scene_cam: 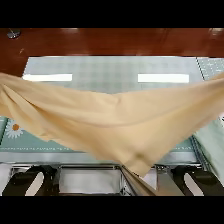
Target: Fold the shirts.
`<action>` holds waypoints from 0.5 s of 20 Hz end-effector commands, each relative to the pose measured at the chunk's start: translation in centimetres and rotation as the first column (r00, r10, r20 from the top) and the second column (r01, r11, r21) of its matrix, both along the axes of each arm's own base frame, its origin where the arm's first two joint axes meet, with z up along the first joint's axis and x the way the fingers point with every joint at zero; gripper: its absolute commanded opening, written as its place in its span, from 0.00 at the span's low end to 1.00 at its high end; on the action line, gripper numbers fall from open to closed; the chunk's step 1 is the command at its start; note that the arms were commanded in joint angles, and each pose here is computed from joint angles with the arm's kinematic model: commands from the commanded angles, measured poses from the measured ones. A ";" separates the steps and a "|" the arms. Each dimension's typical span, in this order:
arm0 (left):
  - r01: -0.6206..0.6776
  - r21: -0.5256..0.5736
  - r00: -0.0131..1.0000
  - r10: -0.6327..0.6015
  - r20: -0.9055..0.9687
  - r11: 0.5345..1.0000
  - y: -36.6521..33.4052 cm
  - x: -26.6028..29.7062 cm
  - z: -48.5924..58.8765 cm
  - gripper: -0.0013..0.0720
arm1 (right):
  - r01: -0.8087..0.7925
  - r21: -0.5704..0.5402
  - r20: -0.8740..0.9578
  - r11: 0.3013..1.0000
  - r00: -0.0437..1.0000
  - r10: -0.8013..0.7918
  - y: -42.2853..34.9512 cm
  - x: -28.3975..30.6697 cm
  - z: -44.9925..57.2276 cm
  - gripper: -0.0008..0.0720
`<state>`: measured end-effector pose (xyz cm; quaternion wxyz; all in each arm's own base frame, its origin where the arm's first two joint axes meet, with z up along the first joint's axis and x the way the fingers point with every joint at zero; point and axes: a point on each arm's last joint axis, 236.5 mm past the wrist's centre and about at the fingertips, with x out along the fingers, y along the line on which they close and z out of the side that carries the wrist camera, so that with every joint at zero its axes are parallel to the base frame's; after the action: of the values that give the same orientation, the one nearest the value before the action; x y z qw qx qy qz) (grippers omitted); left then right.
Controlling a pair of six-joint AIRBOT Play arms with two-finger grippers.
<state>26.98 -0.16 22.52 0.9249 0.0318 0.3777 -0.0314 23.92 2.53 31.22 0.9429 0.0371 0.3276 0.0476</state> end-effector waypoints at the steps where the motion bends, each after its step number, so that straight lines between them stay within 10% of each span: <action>1: -0.080 -0.033 0.973 0.071 -0.219 0.996 0.5 0.7 -13.2 0.05 | 0.021 0.012 -0.213 1.000 0.977 -0.018 -0.4 5.0 -10.8 0.05; 10: -0.255 -0.343 0.905 0.098 -0.414 0.904 -4.2 9.9 -25.8 0.05 | 0.056 0.256 -0.418 0.965 0.907 0.058 3.7 22.7 -23.3 0.05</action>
<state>34.32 -3.28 0.11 0.8381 -0.1326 0.5281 -0.0337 41.73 4.06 11.33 0.8566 0.1130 0.5001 0.0572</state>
